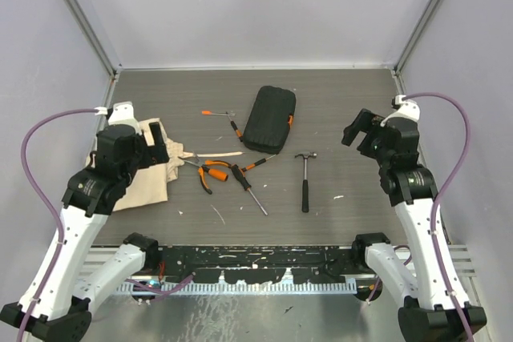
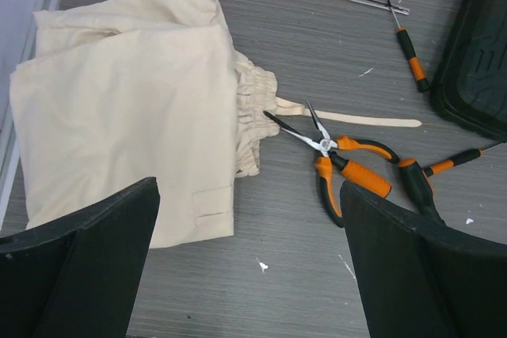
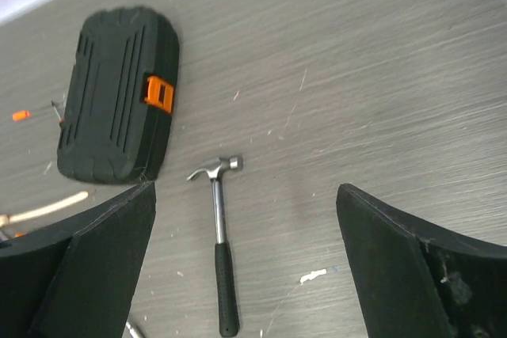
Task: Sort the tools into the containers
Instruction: Open the storage box at the center of the board.
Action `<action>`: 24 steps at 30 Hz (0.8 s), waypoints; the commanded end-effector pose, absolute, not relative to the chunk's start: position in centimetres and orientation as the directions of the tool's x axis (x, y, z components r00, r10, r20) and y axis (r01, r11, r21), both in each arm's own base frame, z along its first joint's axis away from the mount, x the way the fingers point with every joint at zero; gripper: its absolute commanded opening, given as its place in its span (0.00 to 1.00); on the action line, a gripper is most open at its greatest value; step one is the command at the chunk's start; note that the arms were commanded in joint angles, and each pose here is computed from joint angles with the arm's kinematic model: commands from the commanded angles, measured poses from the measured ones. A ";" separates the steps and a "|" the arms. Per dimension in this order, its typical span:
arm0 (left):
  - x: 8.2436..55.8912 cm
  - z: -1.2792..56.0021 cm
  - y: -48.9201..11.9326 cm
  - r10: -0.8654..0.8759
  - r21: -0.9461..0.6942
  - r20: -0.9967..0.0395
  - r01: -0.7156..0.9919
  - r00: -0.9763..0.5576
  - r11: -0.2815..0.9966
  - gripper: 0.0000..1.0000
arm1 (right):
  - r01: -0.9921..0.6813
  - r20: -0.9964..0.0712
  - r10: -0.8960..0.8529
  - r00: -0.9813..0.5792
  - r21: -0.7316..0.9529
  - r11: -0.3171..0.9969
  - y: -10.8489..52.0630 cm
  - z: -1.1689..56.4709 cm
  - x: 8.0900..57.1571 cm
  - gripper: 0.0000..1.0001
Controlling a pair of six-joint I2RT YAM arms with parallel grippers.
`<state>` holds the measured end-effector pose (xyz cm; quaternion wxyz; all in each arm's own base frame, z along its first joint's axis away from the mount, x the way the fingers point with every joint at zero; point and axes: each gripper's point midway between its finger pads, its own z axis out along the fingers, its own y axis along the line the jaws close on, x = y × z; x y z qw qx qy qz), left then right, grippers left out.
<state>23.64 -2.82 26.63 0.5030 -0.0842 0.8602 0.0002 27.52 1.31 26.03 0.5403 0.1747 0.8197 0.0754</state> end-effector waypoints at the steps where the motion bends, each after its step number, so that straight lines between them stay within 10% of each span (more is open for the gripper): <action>1: 25.3 27.4 -4.8 -0.141 -0.124 -0.876 -0.067 -0.461 0.990 0.98 | 0.113 -0.821 0.347 -0.454 0.333 0.936 3.4 24.5 27.9 1.00; 24: 35.1 25.7 -19.1 0.023 -0.107 -0.830 0.201 -0.557 0.974 0.98 | 0.051 -0.683 0.383 -0.622 0.452 0.890 7.2 16.2 29.5 0.95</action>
